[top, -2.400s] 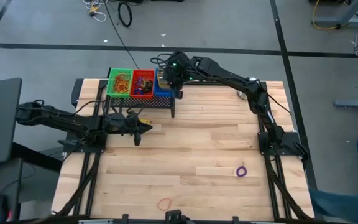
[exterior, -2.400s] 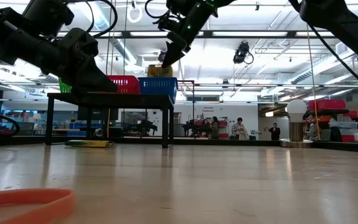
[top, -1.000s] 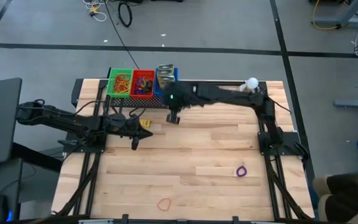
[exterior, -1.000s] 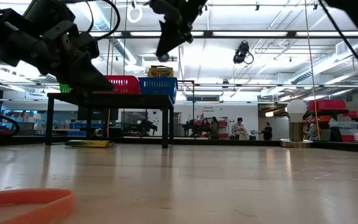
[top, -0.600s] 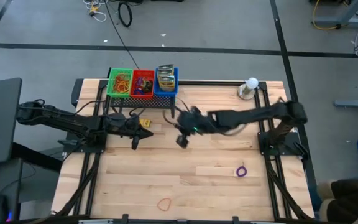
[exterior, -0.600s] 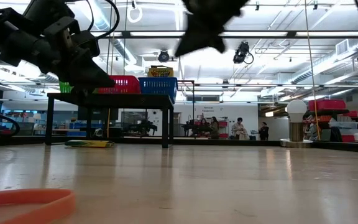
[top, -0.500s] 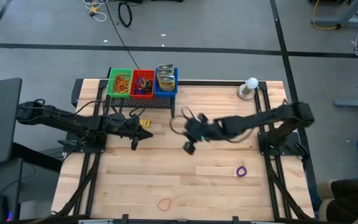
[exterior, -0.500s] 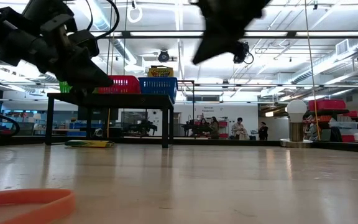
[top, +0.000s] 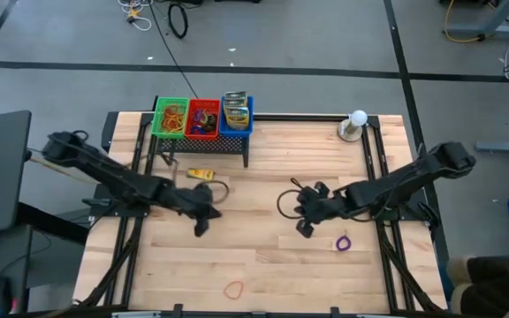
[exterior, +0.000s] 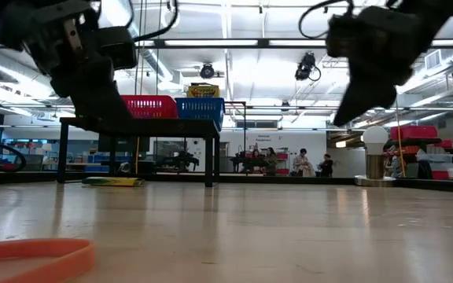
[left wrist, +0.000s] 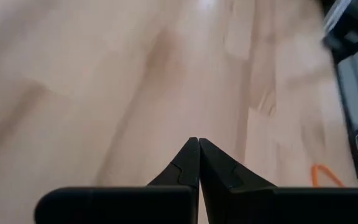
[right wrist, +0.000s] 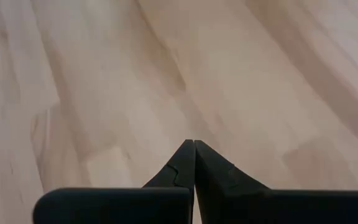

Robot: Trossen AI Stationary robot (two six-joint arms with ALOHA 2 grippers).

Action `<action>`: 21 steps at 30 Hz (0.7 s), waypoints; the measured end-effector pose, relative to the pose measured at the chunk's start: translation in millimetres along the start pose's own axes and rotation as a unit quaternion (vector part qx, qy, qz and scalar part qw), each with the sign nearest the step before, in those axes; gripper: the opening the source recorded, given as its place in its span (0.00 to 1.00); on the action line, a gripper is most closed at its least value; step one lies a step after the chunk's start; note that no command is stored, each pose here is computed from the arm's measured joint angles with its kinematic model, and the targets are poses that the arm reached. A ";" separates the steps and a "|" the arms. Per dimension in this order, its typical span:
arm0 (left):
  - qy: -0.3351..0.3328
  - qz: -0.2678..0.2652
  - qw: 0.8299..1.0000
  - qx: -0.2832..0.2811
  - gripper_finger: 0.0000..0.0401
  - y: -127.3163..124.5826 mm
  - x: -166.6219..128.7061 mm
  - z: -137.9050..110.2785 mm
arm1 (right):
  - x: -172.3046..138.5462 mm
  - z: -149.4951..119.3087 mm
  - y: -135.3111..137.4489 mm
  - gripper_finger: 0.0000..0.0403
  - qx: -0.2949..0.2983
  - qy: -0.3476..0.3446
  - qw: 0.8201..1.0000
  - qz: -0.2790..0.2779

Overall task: Pick & Place Office Desk Supplies
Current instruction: Put the orange rubber band into the green bin on the shelf

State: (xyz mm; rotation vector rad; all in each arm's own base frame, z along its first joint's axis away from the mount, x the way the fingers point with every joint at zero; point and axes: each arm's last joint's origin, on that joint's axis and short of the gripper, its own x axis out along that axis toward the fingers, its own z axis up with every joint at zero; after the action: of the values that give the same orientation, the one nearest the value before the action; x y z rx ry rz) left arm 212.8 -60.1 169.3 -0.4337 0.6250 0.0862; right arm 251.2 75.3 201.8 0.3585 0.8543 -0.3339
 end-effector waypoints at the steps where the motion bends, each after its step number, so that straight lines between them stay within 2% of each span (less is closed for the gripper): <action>1: 0.018 0.006 1.000 -0.005 0.01 -6.6 5.0 0.7 | -0.7 -4.3 -2.3 0.01 -0.003 0.005 1.000 0.001; 4: 0.063 0.010 0.998 -0.003 0.01 -33.5 19.5 3.6 | -3.1 -14.6 -6.0 0.01 -0.011 0.012 1.000 0.007; 9: 0.120 0.022 0.992 0.037 0.03 -83.5 40.3 1.7 | -4.2 -25.6 -5.9 0.01 -0.033 0.010 0.999 -0.002; 16: 0.164 0.037 0.985 0.023 0.18 -141.9 67.2 -4.8 | -5.5 -32.1 -2.1 0.01 -0.080 0.011 0.997 0.004; 21: 0.194 0.045 0.979 0.048 0.26 -176.0 85.8 -17.3 | -6.3 -32.1 0.6 0.01 -0.099 0.004 0.995 0.011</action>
State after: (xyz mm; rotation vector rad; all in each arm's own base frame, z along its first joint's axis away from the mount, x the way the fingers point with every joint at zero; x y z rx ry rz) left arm 309.3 -231.3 171.2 -0.3306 1.0286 0.0573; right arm 226.2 90.7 187.4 0.1844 0.8819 -0.2243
